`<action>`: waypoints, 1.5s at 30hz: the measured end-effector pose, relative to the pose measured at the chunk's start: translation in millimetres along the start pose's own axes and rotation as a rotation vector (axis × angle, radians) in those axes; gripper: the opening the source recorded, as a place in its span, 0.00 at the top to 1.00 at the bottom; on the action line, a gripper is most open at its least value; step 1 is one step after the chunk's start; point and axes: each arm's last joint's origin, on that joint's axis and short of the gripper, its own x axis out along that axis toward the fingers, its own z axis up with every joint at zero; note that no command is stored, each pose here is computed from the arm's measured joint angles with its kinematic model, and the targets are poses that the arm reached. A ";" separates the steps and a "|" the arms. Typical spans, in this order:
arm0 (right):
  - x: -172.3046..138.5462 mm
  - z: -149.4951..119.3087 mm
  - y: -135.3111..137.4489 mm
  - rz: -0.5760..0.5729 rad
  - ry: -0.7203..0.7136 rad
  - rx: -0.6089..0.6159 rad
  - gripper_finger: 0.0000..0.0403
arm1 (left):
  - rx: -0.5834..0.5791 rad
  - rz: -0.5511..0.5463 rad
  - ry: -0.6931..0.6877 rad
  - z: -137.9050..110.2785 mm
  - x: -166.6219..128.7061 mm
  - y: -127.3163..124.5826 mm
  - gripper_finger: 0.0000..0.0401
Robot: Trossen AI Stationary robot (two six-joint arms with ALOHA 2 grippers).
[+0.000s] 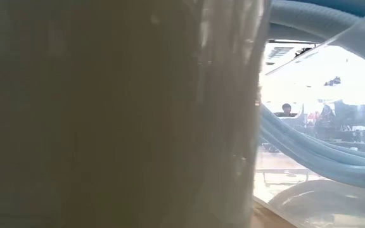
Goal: Pick & Place USB Port
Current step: Put the black charger cable into the gray bin
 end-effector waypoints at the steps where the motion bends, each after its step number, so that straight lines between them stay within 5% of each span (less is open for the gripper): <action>1: 0.0 0.0 0.0 0.000 0.000 0.000 0.51 | 0.002 -0.001 0.001 0.0 0.0 0.0 0.89; 28: -0.2 0.1 2.7 0.037 -0.002 0.026 0.51 | 0.047 0.013 0.047 14.2 4.1 10.0 0.78; 45: -1.1 -1.3 9.3 0.051 0.019 0.011 0.51 | 0.000 -0.014 0.337 12.7 3.6 19.7 0.78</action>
